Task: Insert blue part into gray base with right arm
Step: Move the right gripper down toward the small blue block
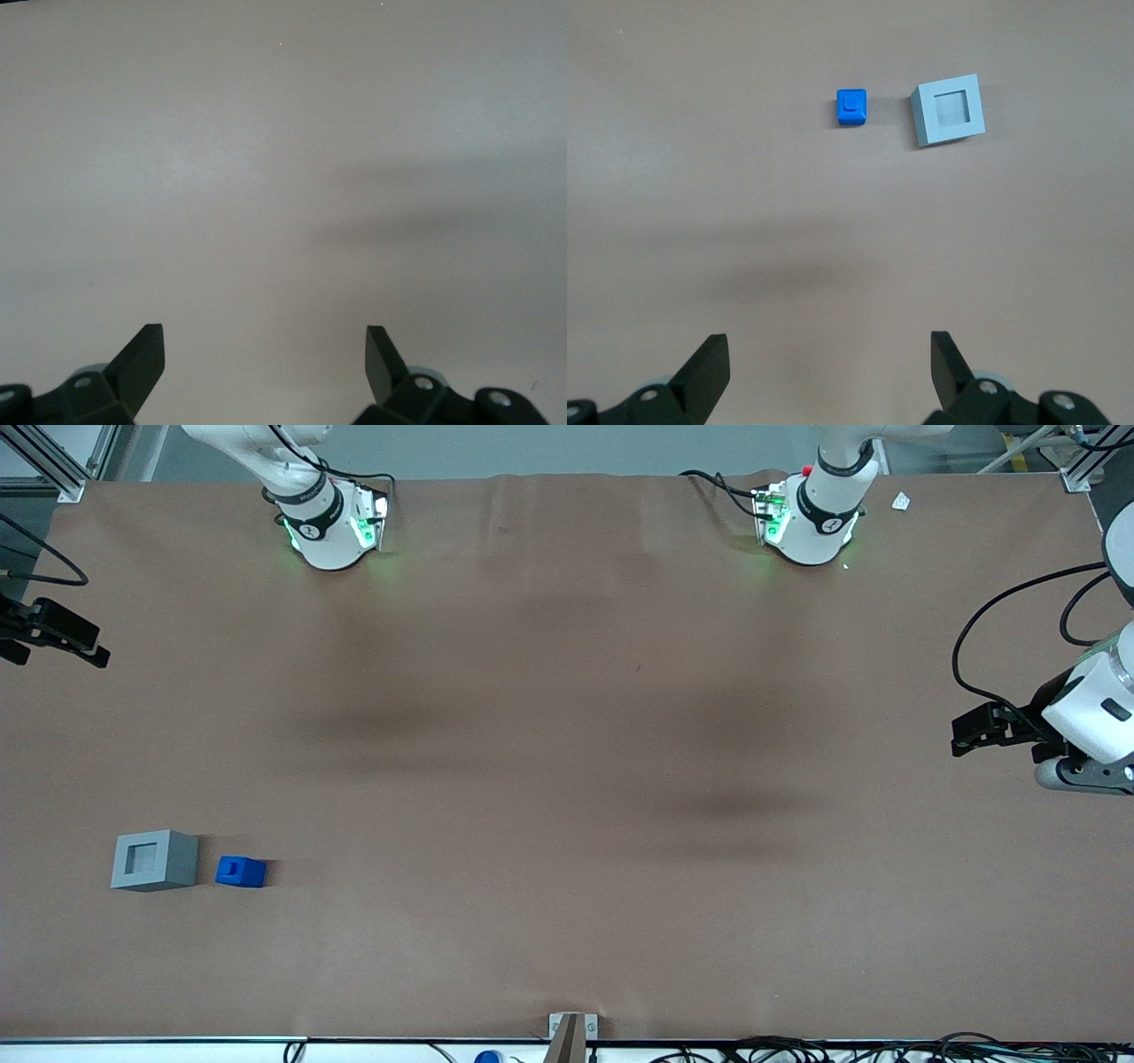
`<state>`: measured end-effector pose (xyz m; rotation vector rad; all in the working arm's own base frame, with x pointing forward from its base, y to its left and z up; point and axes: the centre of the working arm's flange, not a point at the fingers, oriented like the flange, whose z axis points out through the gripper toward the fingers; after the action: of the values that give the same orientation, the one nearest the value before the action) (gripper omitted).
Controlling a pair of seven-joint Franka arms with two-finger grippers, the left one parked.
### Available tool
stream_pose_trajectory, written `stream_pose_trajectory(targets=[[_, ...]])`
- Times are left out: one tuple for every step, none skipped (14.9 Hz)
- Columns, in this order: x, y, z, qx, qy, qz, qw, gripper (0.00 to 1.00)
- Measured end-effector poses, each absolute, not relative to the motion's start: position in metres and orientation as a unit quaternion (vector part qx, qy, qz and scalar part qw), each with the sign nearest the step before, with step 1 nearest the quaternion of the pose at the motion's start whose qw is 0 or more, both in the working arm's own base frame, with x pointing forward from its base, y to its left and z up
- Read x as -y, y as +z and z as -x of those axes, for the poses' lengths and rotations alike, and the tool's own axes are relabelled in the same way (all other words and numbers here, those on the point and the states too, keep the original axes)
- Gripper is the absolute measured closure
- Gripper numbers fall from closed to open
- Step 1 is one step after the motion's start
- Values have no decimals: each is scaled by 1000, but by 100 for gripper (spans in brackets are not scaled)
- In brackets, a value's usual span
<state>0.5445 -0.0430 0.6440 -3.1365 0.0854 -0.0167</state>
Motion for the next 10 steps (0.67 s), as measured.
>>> stream_pose_trajectory(targets=[[43,644,-544,-27,-5,1000,2,0],[43,644,-544,-27,-5,1000,2,0],[44,644,-544,-28,-5,1000,2,0],[45,644,-545,-29,-5,1000,2,0],[48,643,-545,-32,-4,999,2,0],[51,640,-546,-35,-1,999,2,0],[54,635,-549,-37,2,999,2,0],[56,626,-556,-39,5,999,2,0],[58,614,-565,-40,7,999,1,0],[59,598,-575,-41,11,999,0,0]])
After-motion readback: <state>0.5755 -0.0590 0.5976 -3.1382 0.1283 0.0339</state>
